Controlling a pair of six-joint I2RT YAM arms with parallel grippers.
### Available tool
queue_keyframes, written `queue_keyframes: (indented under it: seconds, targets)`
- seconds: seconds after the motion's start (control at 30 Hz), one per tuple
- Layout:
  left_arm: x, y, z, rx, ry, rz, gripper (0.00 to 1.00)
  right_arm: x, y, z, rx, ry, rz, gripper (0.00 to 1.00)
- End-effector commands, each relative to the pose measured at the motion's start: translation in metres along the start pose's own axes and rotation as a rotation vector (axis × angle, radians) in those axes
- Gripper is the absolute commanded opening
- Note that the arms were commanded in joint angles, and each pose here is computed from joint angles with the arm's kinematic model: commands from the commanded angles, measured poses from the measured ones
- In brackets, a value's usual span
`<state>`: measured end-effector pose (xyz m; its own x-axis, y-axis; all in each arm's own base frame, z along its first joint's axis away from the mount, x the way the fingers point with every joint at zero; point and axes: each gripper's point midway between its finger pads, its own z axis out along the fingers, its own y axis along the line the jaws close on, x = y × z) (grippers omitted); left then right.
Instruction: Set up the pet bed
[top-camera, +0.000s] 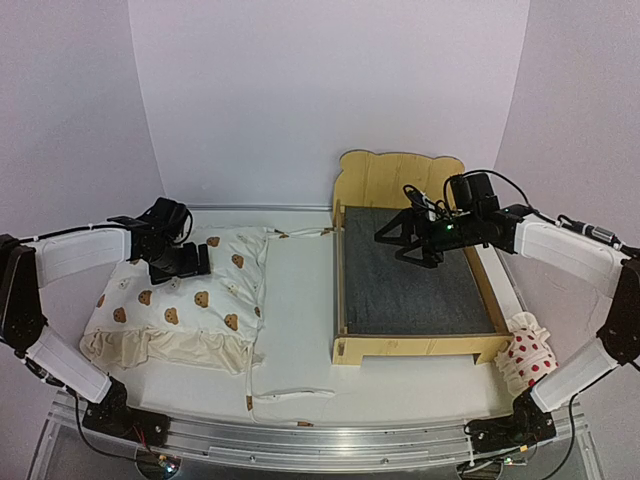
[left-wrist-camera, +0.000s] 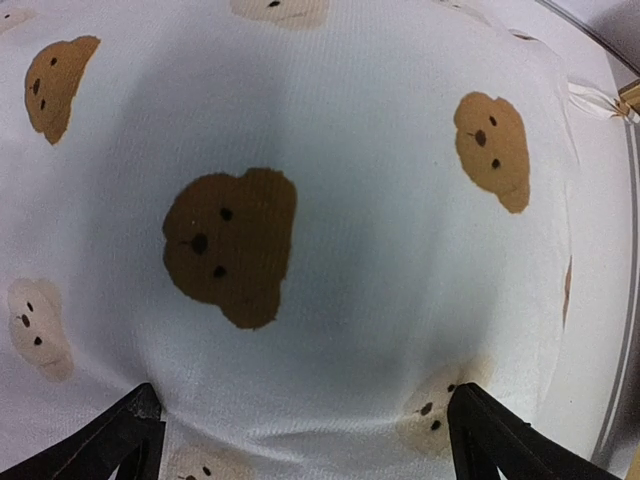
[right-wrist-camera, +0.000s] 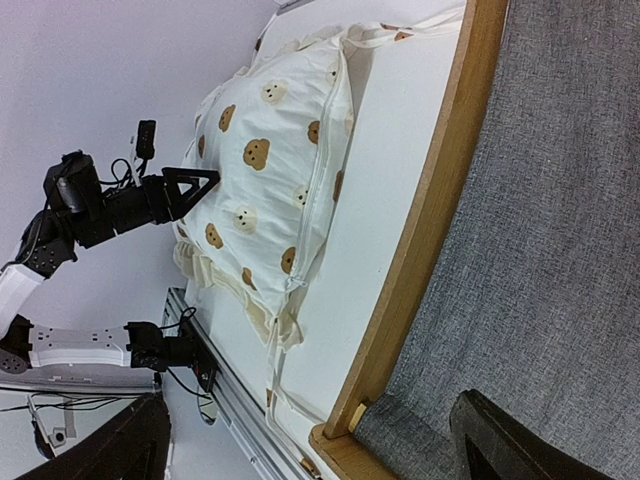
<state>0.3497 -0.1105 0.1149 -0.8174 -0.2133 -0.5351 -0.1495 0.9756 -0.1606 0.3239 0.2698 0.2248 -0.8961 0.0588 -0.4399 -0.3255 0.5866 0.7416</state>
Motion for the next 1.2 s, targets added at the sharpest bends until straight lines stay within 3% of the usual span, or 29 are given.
queue_keyframes:
  seconds: [0.0, 0.43, 0.87, 0.93, 0.97, 1.03, 1.17]
  targets:
    - [-0.026, -0.009, -0.023, 0.008, -0.082, 0.02, 1.0, -0.006, 0.004, -0.007, 0.015, -0.041, -0.04, 0.98]
    - [-0.032, -0.03, -0.036, -0.022, -0.081, 0.116, 1.0, 0.008, -0.008, -0.015, 0.062, -0.049, -0.033, 0.98]
    - [0.015, -0.035, 0.036, -0.082, 0.106, 0.182, 0.97, 0.025, -0.013, -0.013, 0.058, 0.007, -0.012, 0.98]
    - [0.019, -0.037, 0.044, -0.076, 0.123, 0.182, 0.7, 0.026, -0.014, -0.011, 0.058, 0.016, -0.008, 0.98]
    - [0.021, -0.039, 0.046, -0.073, 0.133, 0.183, 0.51, 0.026, -0.015, -0.01, 0.059, 0.02, -0.005, 0.98]
    - [0.021, -0.046, 0.046, -0.05, 0.138, 0.19, 0.29, 0.027, -0.014, -0.008, 0.052, 0.031, 0.003, 0.98]
    - [0.015, -0.069, 0.028, 0.016, 0.1, 0.213, 0.02, 0.029, -0.013, 0.0, 0.071, 0.048, -0.008, 0.98]
